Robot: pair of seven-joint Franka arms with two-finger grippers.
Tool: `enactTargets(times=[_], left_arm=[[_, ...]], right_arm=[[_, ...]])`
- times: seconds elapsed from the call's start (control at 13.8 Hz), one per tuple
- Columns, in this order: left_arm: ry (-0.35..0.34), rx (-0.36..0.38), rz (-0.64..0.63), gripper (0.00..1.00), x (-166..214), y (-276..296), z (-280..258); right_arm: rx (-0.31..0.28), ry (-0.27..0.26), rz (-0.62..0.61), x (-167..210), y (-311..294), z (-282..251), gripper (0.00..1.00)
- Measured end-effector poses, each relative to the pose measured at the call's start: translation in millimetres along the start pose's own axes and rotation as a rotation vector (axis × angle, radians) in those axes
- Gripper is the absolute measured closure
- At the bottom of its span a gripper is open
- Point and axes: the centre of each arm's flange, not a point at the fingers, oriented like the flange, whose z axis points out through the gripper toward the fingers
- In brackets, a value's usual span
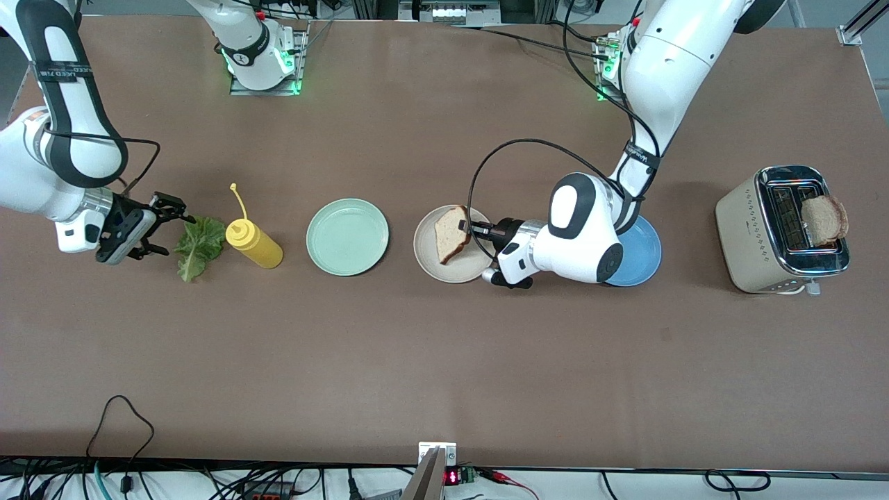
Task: Make sandwich in beige plate with both arms
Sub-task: 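Lower the toast onto the beige plate while the right gripper reaches the mustard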
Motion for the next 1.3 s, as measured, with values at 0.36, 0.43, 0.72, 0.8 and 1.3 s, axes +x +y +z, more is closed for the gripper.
enactTargets(times=[0.36, 0.43, 0.72, 0.8, 1.3], left_arm=[[-0.009, -0.056, -0.008, 0.92, -3.0, 0.8, 8.8], [-0.009, -0.056, -0.009, 0.92, -2.8, 0.2, 9.2], [-0.001, -0.052, 0.001, 0.92, 1.9, -11.3, 15.4], [-0.001, -0.053, 0.003, 0.92, 3.0, -14.5, 17.3], [0.008, -0.071, -0.006, 0.92, 6.7, -21.3, 24.2]], right_arm=[[0.047, 0.202, -0.161, -17.9, -4.6, 37.5, 0.0], [0.058, 0.257, -0.186, -22.9, -5.2, 42.9, 0.0], [0.144, 0.526, -0.239, -42.6, -8.8, 62.1, 0.0], [0.164, 0.575, -0.247, -50.3, -8.4, 66.4, 0.0], [0.233, 0.756, -0.328, -86.1, -7.1, 96.1, 0.0]])
